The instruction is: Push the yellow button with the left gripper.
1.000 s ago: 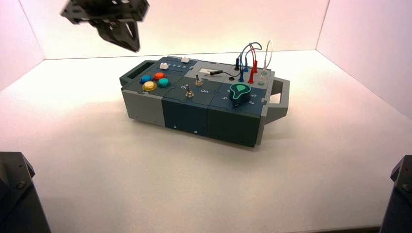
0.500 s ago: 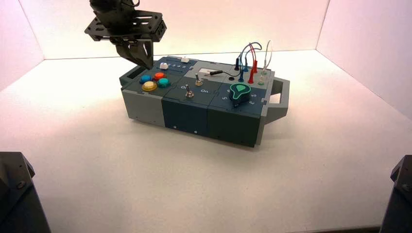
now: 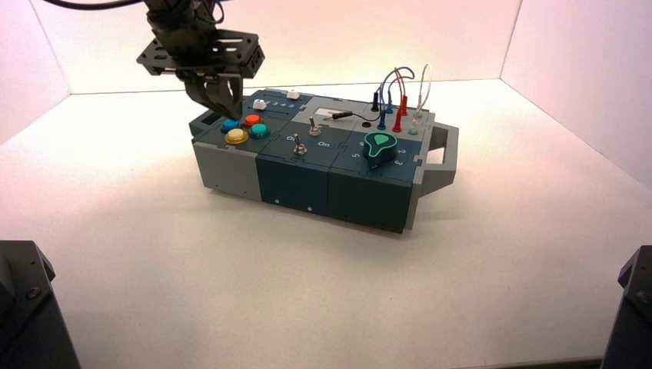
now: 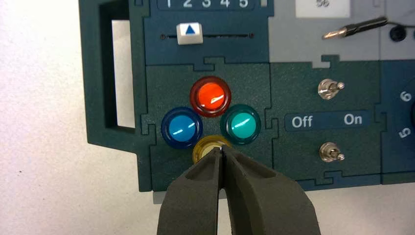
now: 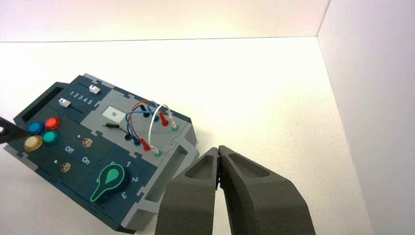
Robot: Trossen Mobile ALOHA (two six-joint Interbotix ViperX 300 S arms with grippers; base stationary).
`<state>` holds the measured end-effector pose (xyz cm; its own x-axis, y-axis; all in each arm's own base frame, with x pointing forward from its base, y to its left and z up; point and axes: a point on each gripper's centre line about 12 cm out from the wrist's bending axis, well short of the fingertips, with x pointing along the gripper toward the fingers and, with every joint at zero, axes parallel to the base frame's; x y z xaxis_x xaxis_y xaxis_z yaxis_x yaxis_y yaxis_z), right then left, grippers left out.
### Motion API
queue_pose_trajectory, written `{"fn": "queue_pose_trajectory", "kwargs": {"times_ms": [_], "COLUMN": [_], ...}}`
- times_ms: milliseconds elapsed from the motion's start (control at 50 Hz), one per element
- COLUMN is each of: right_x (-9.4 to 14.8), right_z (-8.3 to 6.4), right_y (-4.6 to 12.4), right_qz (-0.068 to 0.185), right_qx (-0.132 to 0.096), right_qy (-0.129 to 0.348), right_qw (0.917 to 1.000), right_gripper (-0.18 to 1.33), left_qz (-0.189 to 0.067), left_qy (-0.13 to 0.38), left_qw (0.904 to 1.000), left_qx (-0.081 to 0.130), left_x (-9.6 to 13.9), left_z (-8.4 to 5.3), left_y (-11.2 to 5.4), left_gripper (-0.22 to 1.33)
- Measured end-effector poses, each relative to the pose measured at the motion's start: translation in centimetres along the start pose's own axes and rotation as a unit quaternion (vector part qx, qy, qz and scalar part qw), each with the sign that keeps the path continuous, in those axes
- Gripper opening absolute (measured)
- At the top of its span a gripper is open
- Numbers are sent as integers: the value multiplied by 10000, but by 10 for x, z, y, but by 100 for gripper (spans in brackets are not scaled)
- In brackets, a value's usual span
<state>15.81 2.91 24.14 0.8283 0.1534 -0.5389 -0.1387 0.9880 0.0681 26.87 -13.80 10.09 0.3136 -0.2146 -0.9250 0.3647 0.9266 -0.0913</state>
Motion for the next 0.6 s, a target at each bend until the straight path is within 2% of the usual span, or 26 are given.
{"fn": "queue_pose_trajectory", "kwargs": {"times_ms": [280,600], "right_x": [0,0], "right_z": [0,0], "right_y": [0,0], "right_qz": [-1,4], "right_qx": [0,7], "right_qy": [8,0], "right_qw": [10000,10000], "right_gripper": [-13,-13], "left_qz": [18,23], "left_qy": [183,137], "left_qw": [9998,9999], "left_qx": [-4,11], "left_x": [10,14], "left_z": [-6,1], "left_y": [1,0], "left_gripper": [-16,-16]}}
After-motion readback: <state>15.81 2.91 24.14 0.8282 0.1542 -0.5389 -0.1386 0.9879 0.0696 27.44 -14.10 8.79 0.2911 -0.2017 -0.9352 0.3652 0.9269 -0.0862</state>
